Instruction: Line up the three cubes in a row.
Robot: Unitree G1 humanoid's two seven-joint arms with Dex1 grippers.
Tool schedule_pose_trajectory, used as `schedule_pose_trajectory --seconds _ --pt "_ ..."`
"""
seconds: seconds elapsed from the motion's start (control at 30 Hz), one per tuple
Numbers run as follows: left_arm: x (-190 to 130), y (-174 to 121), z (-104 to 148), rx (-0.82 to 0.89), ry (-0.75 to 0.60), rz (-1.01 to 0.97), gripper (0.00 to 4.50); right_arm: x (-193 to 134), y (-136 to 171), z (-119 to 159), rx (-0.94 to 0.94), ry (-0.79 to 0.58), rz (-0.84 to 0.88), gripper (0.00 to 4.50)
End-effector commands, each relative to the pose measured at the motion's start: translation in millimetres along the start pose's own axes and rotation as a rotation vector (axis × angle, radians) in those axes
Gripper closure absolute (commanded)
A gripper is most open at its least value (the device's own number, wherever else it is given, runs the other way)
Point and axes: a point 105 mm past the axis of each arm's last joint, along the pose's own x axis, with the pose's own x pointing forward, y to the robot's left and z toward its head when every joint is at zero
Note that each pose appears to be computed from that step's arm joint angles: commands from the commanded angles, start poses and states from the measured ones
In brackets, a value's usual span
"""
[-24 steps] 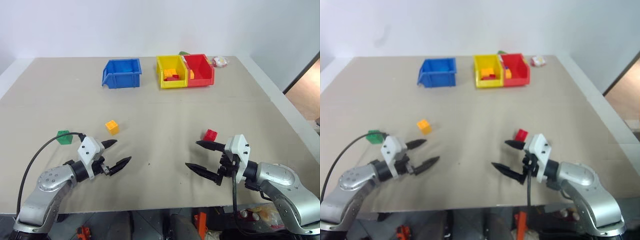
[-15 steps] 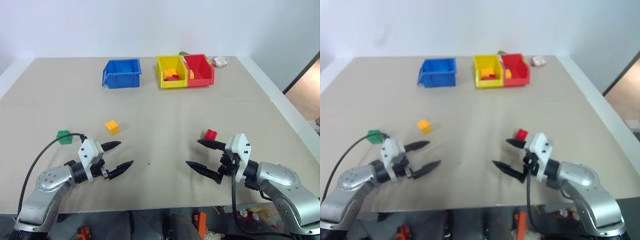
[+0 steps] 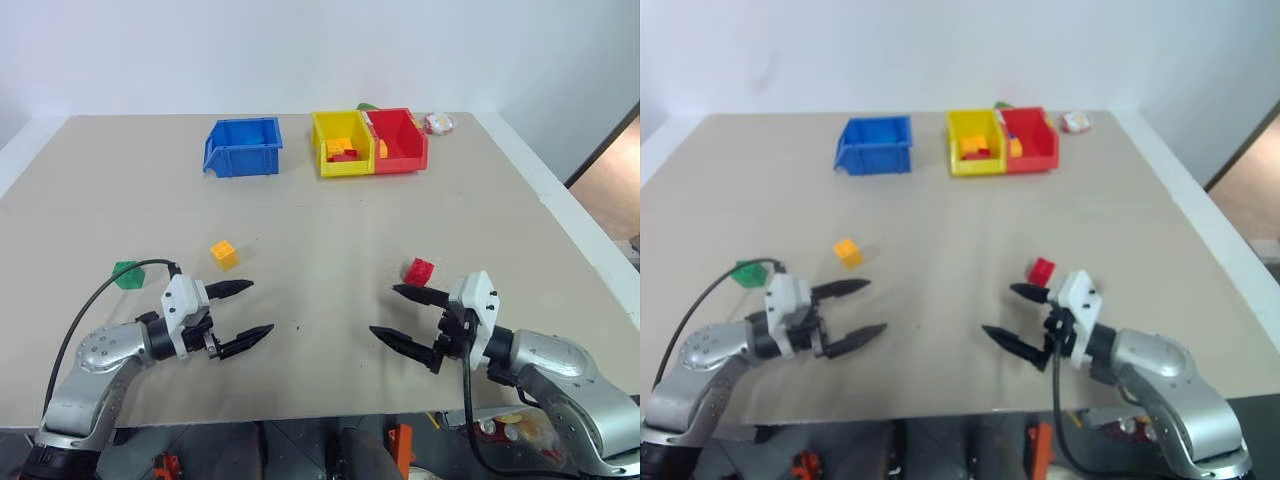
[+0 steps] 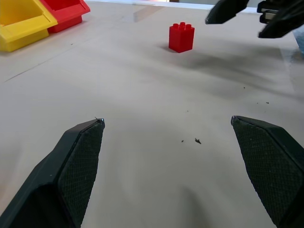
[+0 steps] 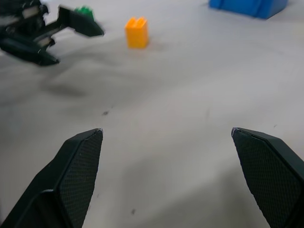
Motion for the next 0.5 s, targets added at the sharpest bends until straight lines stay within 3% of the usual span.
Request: schedule_pose_trajectory --seconds 0.03,0.2,0.5 --pt "11 -19 16 0.046 -0.029 -0.152 0.08 -16 -61 29 -0.163 -0.075 -0.267 0.0" --pt "21 -29 22 0.027 -0.028 -0.273 0.08 -17 -90 16 -0.139 -0.022 -0.267 0.0" --pt "23 -26 24 0.024 -0.007 -0.34 0.08 -11 -97 -15 -0.08 0.082 -0.113 0.0"
